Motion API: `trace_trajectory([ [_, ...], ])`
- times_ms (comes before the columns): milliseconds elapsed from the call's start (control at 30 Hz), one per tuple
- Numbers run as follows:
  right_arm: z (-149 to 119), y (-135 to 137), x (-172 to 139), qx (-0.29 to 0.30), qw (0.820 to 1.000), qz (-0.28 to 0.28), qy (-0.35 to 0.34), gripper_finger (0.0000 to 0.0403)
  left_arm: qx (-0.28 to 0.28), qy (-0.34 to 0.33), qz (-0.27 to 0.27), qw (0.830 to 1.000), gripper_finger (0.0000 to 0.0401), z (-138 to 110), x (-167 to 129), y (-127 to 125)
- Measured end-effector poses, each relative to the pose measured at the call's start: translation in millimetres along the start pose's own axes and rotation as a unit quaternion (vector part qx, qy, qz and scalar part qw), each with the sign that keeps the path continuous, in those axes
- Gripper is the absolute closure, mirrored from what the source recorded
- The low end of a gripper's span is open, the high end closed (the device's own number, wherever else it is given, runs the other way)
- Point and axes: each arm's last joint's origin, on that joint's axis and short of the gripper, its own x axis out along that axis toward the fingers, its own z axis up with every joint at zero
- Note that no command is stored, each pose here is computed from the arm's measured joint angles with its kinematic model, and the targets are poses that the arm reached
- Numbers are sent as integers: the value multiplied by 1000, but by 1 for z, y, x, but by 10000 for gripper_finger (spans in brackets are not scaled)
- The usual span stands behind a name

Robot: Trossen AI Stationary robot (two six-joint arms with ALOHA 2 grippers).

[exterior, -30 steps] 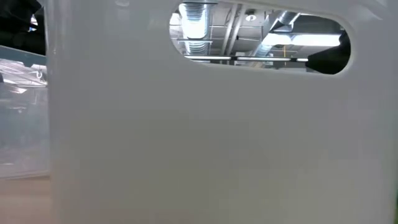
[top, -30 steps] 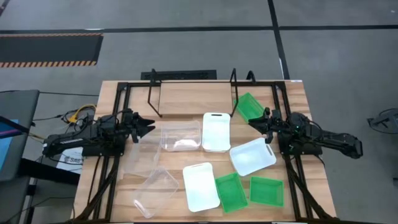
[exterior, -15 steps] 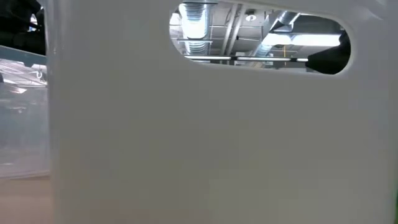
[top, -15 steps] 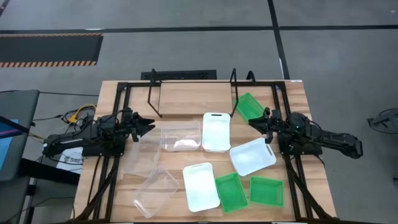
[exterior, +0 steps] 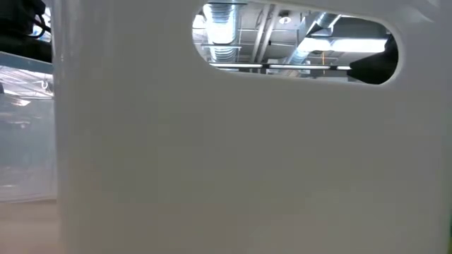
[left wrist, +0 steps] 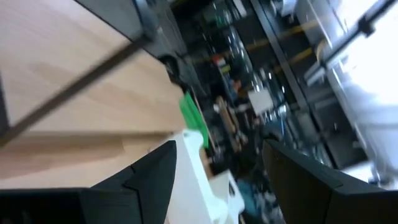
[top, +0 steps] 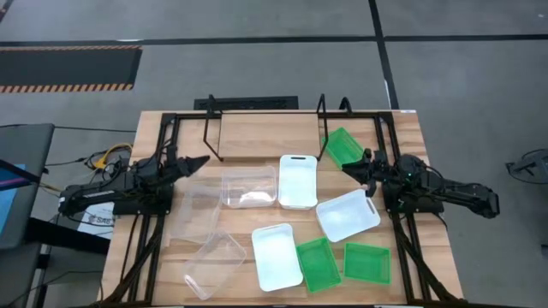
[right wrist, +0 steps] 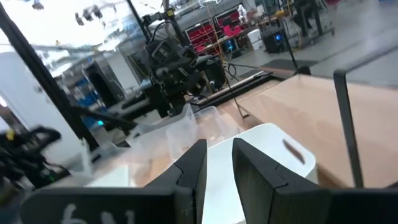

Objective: Stack baskets on shelf by color
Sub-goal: Put the top white bin on the shelf

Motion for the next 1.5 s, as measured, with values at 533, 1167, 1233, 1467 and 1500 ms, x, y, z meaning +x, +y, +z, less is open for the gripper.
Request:
trace_trajectory([
  [533, 4, 1, 0, 194, 981, -2, -27, 300, -80, 13, -102, 991, 173, 5, -2, -18],
  [1167, 113, 39, 47, 183, 941, -261, 110, 300, -59, -62, -255, 963, 173, 47, -34, -89],
  [1233, 112, 37, 65, 224, 907, -316, 164, 301, -47, -55, -236, 969, 173, 48, -34, -92],
  [1467, 83, 34, 132, 245, 843, -362, 314, 301, -8, -51, -210, 976, 173, 49, -29, -98],
  [1500, 77, 35, 139, 244, 836, -366, 328, 301, -7, -50, -208, 977, 173, 49, -29, -97],
])
